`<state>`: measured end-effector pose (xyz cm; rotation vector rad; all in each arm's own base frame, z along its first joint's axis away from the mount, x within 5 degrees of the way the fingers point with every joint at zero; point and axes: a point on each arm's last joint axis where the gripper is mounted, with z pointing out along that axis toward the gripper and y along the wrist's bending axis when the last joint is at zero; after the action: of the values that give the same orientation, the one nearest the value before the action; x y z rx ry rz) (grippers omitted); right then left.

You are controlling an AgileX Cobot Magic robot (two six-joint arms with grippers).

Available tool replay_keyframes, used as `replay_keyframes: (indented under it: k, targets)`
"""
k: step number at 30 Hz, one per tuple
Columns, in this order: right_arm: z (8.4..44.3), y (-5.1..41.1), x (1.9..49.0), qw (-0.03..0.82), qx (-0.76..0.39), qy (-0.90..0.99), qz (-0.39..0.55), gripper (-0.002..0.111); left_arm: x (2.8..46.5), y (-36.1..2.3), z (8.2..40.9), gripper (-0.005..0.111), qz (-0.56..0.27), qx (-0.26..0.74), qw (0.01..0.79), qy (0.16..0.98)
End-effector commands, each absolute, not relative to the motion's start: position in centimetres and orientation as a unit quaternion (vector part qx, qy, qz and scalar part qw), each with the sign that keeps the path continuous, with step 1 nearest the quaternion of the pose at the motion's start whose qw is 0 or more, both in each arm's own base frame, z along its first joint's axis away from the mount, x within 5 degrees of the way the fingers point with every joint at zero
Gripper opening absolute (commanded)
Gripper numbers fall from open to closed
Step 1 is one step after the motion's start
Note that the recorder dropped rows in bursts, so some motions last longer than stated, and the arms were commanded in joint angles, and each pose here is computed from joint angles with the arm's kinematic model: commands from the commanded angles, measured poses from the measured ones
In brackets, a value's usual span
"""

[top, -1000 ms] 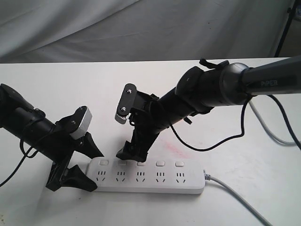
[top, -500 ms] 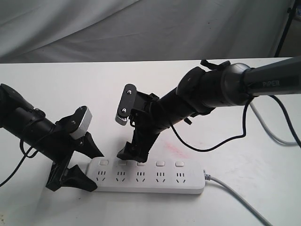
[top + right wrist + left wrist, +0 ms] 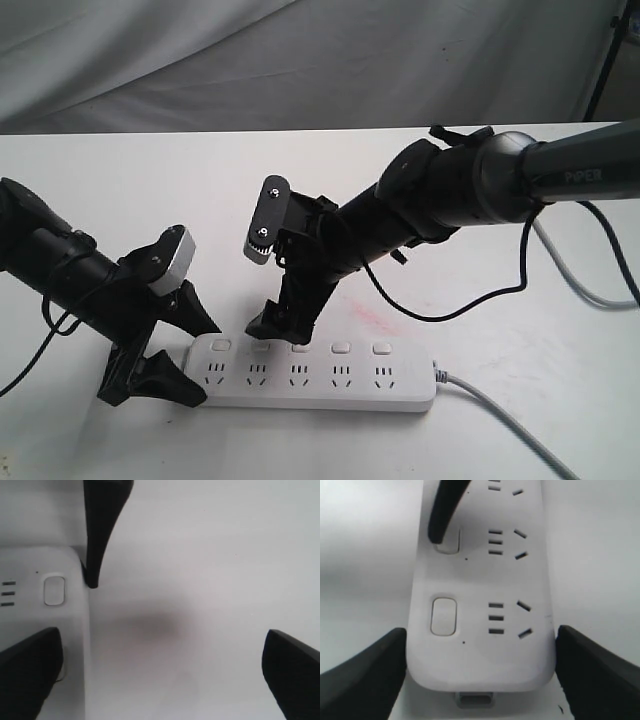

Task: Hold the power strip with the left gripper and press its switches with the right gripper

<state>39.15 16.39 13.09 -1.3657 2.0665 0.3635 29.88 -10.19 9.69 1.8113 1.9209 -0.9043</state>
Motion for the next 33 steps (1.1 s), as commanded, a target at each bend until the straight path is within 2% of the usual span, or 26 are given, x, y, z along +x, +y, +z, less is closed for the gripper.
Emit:
replay_keyframes:
  k: [1, 8, 21, 26, 33]
  targets:
    - [13.5, 16.7, 38.7, 0.312, -0.522, 0.779, 0.154, 0.105, 30.0, -10.4, 9.7, 0.046, -0.316, 0.639, 0.178, 0.678]
    - [12.0, 16.6, 38.8, 0.297, -0.528, 0.781, 0.153, 0.105, 30.0, -10.4, 9.7, 0.046, -0.316, 0.639, 0.178, 0.678]
    - [9.3, 15.2, 38.9, 0.258, -0.575, 0.774, 0.067, 0.105, 30.0, -10.4, 9.7, 0.046, -0.316, 0.639, 0.178, 0.678]
    - [7.9, 15.2, 38.7, 0.238, -0.575, 0.780, 0.070, 0.105, 30.0, -10.4, 9.7, 0.046, -0.316, 0.639, 0.178, 0.678]
    - [10.2, 15.7, 38.9, 0.274, -0.540, 0.790, 0.098, 0.105, 30.0, -10.4, 9.7, 0.046, -0.316, 0.639, 0.178, 0.678]
